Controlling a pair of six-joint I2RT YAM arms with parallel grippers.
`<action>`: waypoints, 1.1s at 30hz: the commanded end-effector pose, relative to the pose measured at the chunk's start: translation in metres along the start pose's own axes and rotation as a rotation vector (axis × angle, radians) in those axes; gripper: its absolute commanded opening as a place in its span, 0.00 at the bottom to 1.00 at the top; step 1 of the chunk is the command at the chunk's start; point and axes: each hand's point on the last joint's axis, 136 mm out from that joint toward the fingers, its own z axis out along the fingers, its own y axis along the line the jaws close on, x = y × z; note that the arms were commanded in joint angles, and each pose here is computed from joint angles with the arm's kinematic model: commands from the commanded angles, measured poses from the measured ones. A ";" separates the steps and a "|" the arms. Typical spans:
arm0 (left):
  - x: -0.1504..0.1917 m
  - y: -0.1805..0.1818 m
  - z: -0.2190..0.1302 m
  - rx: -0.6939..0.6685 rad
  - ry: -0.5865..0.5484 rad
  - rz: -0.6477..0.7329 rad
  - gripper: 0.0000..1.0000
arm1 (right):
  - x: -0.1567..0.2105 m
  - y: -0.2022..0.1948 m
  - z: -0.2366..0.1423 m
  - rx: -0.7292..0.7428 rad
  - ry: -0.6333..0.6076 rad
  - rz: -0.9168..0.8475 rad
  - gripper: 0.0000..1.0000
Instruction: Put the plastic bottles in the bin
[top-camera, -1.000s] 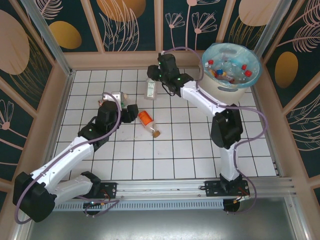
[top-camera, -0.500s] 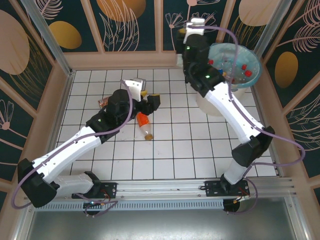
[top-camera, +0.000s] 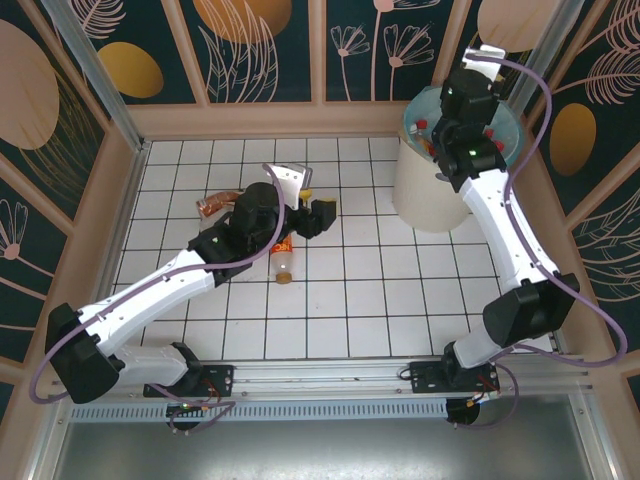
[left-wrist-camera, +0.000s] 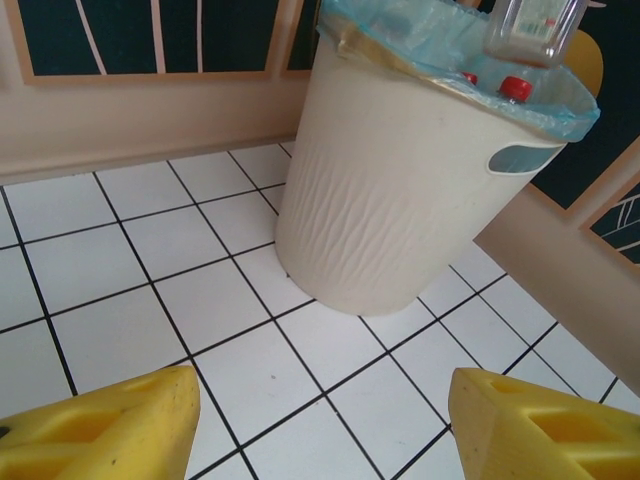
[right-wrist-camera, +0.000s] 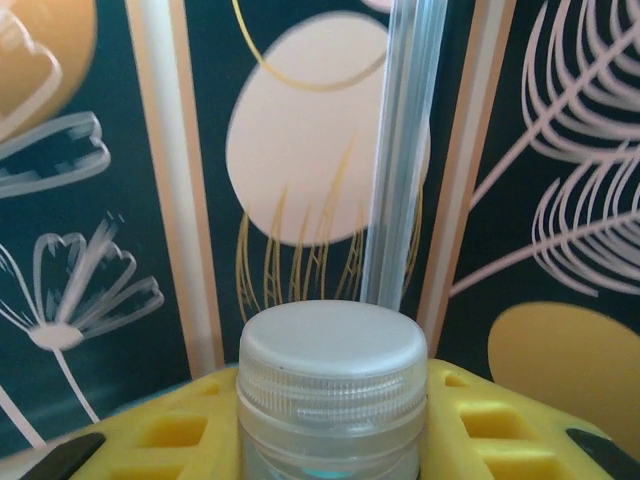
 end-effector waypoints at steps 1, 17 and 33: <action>0.003 0.003 -0.001 -0.012 -0.002 -0.003 0.67 | 0.016 -0.009 0.009 -0.014 0.039 0.080 0.22; 0.016 0.012 0.003 -0.053 0.026 -0.005 0.69 | 0.142 -0.012 0.043 -0.086 0.322 0.115 0.33; 0.017 0.017 0.002 -0.077 0.027 0.002 0.70 | 0.069 -0.010 0.021 -0.143 0.275 0.256 0.63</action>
